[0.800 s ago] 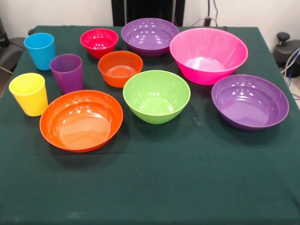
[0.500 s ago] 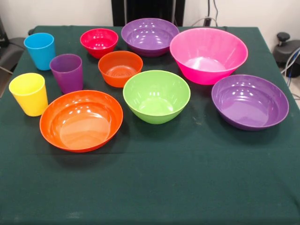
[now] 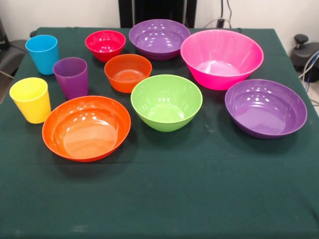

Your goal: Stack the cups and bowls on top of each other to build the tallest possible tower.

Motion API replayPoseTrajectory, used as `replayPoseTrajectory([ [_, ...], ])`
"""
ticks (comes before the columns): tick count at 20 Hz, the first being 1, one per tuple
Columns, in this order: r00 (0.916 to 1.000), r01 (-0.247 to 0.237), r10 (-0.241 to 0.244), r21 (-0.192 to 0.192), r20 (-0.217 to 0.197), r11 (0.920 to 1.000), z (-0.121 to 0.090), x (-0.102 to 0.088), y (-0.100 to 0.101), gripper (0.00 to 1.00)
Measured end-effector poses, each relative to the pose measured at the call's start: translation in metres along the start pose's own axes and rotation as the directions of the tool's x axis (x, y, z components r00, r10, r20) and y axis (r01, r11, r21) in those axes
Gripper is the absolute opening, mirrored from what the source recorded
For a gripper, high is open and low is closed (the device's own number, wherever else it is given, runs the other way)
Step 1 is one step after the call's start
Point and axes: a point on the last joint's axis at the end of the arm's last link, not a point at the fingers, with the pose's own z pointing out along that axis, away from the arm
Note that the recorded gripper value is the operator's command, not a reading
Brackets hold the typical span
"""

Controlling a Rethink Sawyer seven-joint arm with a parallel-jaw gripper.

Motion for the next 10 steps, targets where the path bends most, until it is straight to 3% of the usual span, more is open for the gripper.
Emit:
replayPoseTrajectory([
  [10, 0.9940, 0.106, -0.107, -0.030, -0.022, 0.9939, 0.044, -0.003, 0.021, 1.00],
])
